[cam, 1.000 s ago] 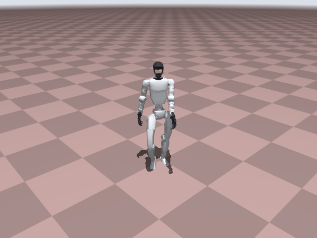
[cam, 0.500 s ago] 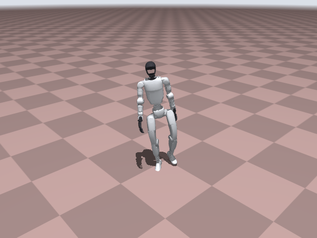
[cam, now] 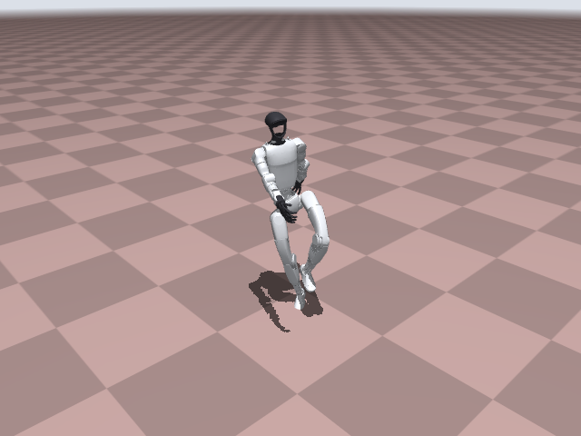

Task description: Upper body actions

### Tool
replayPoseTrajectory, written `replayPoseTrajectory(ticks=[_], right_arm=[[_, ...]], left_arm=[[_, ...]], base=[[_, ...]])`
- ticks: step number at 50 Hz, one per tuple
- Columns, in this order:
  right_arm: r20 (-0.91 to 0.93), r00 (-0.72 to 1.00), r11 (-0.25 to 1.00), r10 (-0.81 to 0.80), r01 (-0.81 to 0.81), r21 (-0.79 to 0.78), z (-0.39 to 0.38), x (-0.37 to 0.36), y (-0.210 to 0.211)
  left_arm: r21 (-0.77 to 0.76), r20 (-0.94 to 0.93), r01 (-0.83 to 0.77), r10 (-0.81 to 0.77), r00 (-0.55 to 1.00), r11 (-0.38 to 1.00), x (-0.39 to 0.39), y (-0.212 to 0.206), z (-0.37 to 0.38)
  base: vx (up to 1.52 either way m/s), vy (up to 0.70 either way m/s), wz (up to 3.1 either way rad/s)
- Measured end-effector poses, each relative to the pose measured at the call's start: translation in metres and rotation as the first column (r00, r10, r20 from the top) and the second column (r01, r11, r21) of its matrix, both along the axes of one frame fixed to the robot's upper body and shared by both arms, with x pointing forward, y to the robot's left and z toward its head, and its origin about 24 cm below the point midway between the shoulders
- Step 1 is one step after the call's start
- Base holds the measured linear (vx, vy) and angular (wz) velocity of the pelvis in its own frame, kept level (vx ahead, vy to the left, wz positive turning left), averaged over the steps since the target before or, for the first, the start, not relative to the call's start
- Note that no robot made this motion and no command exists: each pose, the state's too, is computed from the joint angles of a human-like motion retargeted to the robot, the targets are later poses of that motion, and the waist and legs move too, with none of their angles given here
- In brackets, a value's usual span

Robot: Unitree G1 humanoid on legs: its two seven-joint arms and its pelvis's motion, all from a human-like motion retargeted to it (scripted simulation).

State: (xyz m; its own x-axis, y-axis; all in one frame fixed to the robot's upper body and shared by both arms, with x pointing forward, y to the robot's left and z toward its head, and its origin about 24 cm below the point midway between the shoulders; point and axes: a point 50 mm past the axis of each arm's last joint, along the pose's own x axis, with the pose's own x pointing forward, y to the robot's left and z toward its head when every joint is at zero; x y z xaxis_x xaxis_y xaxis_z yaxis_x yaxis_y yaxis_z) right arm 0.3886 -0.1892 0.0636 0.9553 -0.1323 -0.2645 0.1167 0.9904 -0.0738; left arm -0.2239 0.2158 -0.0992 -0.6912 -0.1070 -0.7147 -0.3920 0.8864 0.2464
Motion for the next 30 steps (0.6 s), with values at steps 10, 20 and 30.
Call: replayPoseTrajectory(ticks=[10, 20, 30], right_arm=[[-0.241, 0.970, 0.999, -0.033, 0.038, 0.015, -0.100, -0.067, 0.005], [-0.441, 0.896, 0.999, 0.047, -0.044, 0.017, -0.166, -0.149, -0.007], [-0.885, 0.454, 0.971, -0.103, 0.240, 0.010, -0.238, -0.354, -0.034]], left_arm=[[0.108, 0.314, 0.049, -0.081, 0.946, 0.993, 0.103, -0.006, -0.055], [0.135, 0.535, 0.236, -0.272, 0.800, 0.962, 0.237, -0.016, -0.074], [0.275, 0.727, 0.311, -0.408, 0.553, 0.910, 0.339, -0.053, -0.065]], base=[[0.15, 0.13, 0.40], [-0.10, 0.20, 0.43], [-0.01, 0.27, 0.32]])
